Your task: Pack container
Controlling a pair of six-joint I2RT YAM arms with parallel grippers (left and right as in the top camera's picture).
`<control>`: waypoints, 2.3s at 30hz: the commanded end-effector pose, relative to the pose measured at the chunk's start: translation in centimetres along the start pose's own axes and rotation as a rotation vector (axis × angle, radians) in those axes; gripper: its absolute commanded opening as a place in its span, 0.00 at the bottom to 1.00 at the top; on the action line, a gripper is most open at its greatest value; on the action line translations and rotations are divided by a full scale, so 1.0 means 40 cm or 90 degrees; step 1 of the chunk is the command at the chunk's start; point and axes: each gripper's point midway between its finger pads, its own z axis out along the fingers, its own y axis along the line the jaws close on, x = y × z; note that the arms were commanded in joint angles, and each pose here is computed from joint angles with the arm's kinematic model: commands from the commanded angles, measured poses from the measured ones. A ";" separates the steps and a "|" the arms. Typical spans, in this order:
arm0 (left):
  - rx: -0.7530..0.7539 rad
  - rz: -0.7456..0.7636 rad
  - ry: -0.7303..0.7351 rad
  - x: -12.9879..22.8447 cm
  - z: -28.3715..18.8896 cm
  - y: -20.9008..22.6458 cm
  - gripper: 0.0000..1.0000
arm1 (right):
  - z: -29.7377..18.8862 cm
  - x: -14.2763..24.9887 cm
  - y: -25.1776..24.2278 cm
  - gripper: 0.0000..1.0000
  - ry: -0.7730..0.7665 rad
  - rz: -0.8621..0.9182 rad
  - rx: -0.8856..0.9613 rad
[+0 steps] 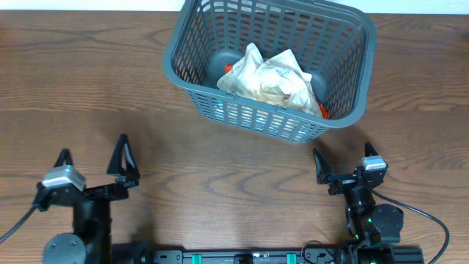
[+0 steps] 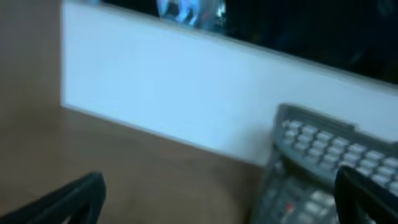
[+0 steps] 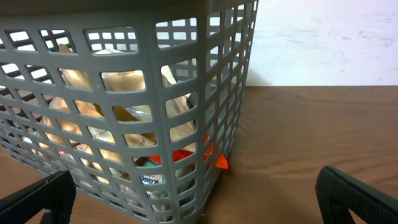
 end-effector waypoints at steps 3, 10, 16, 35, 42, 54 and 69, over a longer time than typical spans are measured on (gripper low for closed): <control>0.052 -0.051 -0.047 0.061 0.024 -0.013 0.99 | 0.000 0.005 -0.002 0.99 0.004 -0.010 0.003; 0.063 -0.069 -0.081 0.117 0.043 0.001 0.99 | 0.000 0.005 -0.002 0.99 0.004 -0.010 0.003; 0.056 -0.067 -0.044 0.186 0.060 0.014 0.99 | 0.000 0.005 -0.002 0.99 0.004 -0.010 0.003; -0.027 -0.050 0.090 0.402 0.077 0.096 0.99 | 0.000 0.005 -0.002 0.99 0.004 -0.010 0.003; -0.040 -0.046 0.132 0.442 0.069 0.108 0.99 | 0.000 0.005 -0.002 0.99 0.004 -0.010 0.003; -0.043 -0.044 0.149 0.458 0.070 0.111 0.99 | 0.000 0.005 -0.002 0.99 0.004 -0.010 0.003; -0.044 -0.044 0.150 0.458 0.070 0.111 0.99 | 0.000 0.005 -0.002 0.99 0.004 -0.010 0.003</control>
